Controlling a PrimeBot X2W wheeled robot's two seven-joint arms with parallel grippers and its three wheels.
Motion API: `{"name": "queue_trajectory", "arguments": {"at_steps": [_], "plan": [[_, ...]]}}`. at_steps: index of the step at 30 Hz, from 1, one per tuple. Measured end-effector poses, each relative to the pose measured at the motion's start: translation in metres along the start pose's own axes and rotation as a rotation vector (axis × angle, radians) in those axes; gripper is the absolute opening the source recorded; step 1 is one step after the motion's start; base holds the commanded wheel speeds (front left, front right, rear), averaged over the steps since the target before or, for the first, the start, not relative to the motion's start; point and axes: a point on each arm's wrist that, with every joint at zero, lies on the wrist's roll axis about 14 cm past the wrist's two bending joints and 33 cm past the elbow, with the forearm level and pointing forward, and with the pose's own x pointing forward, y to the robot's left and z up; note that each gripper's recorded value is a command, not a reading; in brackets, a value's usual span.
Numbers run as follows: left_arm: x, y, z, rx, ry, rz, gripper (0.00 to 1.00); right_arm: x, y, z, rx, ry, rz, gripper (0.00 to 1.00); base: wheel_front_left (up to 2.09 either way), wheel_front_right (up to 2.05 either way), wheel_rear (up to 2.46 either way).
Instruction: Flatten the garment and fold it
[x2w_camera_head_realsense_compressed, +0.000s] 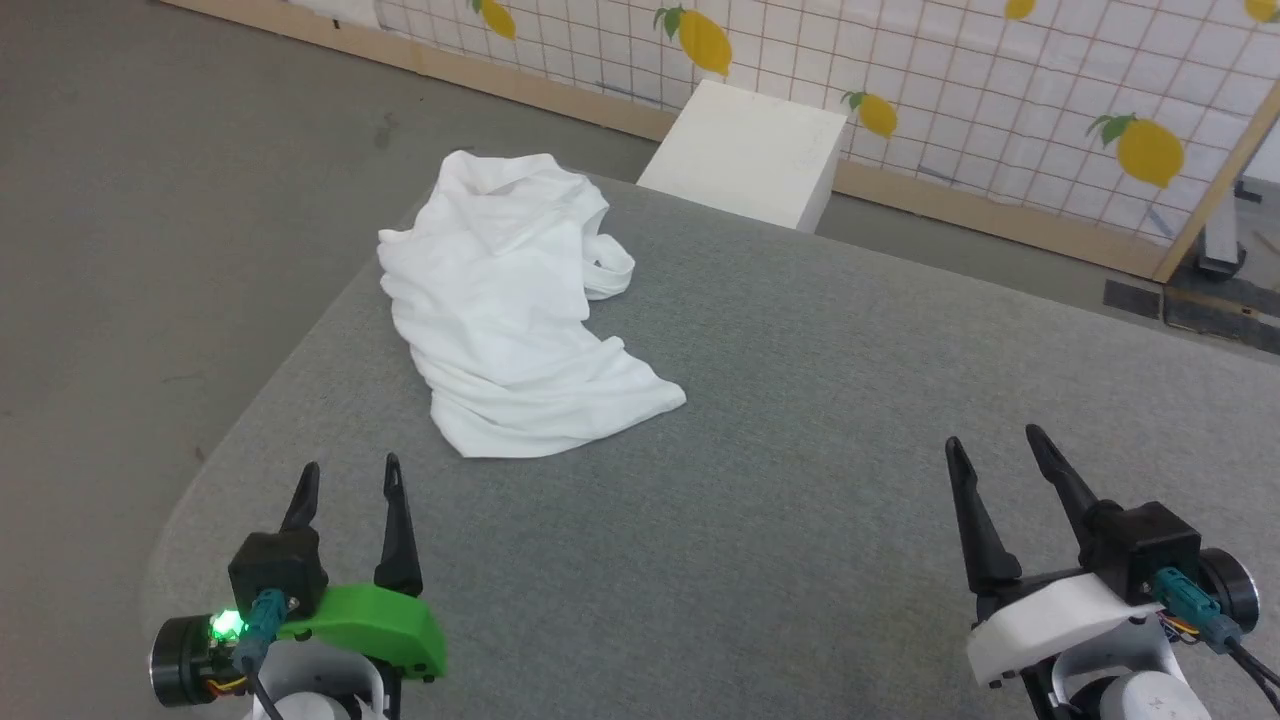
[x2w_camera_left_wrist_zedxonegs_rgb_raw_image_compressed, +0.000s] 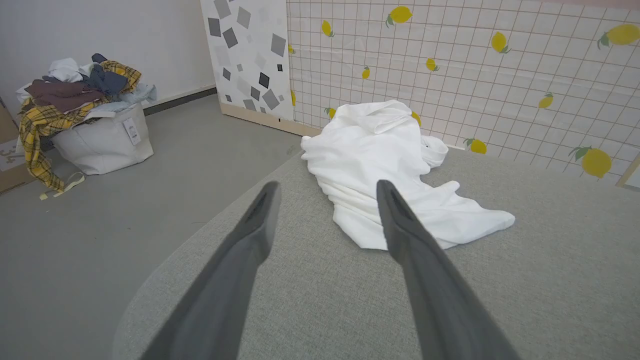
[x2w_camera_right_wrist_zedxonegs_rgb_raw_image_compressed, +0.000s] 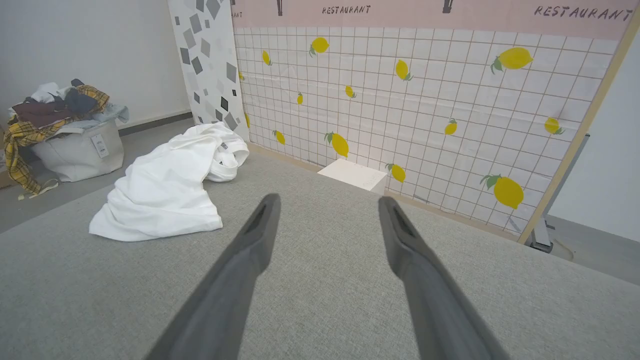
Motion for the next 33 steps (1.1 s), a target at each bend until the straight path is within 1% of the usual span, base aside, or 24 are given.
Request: {"name": "queue_trajectory", "arguments": {"at_steps": [11,33], "plan": [[-0.01,0.013,0.0,0.001,-0.008,0.038,1.0,0.015,0.019,0.004,0.015,-0.031,0.06,1.0,-0.02,-0.02,-0.02],[-0.027,0.044,-0.002,-0.01,-0.021,0.157,1.0,0.035,0.049,-0.001,0.039,-0.038,0.151,1.0,0.0,0.0,0.0]]}}
